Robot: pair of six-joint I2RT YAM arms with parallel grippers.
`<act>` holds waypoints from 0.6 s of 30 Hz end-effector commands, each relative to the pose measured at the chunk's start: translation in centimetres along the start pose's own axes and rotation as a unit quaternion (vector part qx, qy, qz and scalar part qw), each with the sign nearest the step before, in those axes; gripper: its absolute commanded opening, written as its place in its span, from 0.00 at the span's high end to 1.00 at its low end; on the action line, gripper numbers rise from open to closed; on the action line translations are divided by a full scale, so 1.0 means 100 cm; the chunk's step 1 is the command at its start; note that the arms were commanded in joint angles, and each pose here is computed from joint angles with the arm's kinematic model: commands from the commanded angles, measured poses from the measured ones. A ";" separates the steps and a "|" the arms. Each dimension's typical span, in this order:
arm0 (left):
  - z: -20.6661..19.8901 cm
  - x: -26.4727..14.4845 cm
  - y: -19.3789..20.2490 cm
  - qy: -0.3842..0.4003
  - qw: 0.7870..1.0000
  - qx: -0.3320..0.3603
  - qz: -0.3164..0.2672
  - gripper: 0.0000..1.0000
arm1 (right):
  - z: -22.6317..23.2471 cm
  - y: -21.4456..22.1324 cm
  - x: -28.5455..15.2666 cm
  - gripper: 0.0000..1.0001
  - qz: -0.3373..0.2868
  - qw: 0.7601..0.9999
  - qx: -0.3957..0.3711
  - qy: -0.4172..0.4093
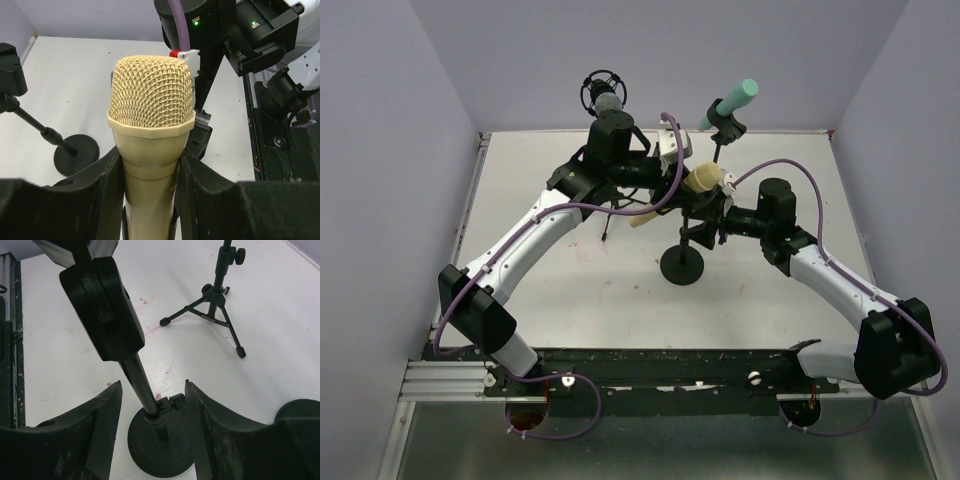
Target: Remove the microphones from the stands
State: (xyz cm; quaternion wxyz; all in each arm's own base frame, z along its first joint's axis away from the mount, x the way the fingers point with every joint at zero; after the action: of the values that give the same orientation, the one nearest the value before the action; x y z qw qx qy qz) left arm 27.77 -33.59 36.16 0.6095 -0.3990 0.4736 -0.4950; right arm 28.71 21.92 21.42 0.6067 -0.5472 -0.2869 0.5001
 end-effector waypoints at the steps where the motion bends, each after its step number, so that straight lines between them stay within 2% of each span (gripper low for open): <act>1: -0.007 -0.012 -0.012 0.005 1.000 0.004 -0.012 1.00 | 0.005 -0.013 0.000 0.42 -0.032 0.999 -0.007 -0.012; 9: 0.000 -0.007 -0.008 -0.015 0.999 -0.037 -0.007 1.00 | 0.004 -0.019 0.003 0.45 -0.050 0.999 -0.009 -0.014; 14: 0.007 -0.006 -0.003 -0.031 0.999 -0.040 0.004 0.96 | 0.002 -0.022 0.007 0.56 -0.052 0.998 -0.018 -0.016; 15: 0.008 -0.006 -0.001 -0.033 0.999 -0.041 0.006 0.91 | 0.002 -0.021 0.008 0.59 -0.051 0.998 -0.017 -0.016; 16: 0.008 -0.005 0.000 -0.033 0.998 -0.043 0.009 0.80 | 0.003 -0.020 0.008 0.62 -0.051 0.998 -0.016 -0.017; 18: 0.010 -0.004 0.002 -0.040 0.998 -0.048 0.013 0.49 | 0.003 -0.018 0.009 0.70 -0.050 0.999 -0.012 -0.016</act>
State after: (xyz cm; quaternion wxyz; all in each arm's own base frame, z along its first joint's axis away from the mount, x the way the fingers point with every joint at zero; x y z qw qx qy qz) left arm 28.44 -33.14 36.17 0.6130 -0.4251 0.4754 -0.4663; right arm 29.14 22.47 22.55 0.6238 -0.5324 -0.3128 0.4793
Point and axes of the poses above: each gripper's point midway between its finger pads, its own x axis out along the fingers, its own z axis along the line the jaws close on, y = z × x, the point moved 3 cm from there along -x, back along the fingers, and after that the axes turned 13 degrees about x, right-handed, at the moved point
